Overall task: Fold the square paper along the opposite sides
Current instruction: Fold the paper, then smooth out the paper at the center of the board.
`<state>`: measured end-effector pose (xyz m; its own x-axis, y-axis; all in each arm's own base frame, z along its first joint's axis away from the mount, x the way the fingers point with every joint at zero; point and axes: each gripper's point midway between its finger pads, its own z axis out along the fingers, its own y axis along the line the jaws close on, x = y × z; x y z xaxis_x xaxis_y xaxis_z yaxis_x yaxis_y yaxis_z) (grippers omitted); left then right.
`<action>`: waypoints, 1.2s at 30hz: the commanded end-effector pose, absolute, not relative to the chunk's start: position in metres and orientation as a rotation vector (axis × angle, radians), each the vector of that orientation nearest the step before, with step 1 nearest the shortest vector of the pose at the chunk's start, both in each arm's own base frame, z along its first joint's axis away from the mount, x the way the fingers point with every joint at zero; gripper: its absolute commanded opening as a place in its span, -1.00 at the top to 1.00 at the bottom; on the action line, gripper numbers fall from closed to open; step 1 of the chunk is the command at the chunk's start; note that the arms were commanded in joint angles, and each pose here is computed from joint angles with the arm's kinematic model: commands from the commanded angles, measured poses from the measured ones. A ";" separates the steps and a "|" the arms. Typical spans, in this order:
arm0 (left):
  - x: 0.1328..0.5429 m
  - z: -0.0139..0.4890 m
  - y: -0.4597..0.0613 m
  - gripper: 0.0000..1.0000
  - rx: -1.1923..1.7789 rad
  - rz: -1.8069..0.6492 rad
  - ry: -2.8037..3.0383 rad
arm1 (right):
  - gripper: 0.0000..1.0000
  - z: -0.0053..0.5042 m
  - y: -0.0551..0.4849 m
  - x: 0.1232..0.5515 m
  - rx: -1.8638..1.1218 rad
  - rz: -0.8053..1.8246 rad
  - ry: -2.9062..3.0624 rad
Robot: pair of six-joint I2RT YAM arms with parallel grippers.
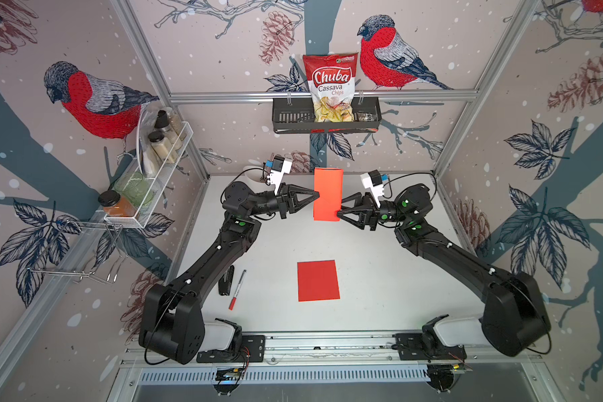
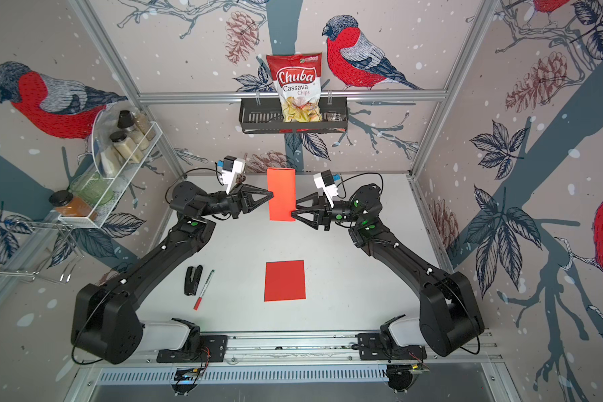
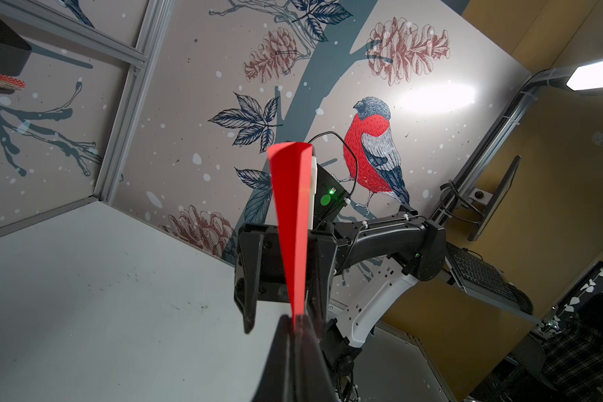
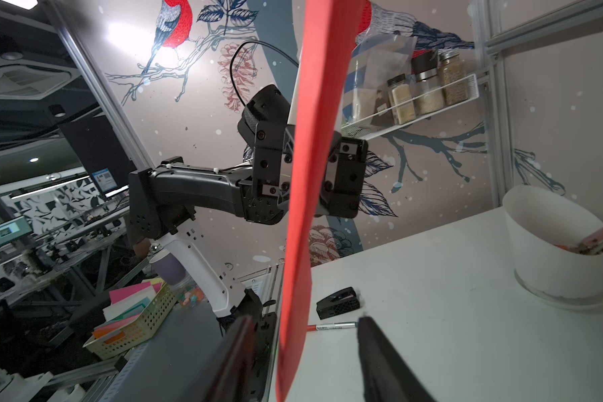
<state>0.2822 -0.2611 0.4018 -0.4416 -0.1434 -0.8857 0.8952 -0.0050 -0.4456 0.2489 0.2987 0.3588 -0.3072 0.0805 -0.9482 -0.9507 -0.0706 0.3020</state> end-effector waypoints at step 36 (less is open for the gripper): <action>0.432 0.013 -0.258 1.00 1.094 -0.452 2.673 | 0.23 0.111 0.302 0.372 -0.672 0.516 1.761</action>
<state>0.4421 -0.2660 0.0230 -0.7255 0.5820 -0.3674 0.6789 0.6930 -0.2427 0.3800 0.3021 0.1439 -0.0770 -0.1310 -0.9884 -0.6843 0.7279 -0.0431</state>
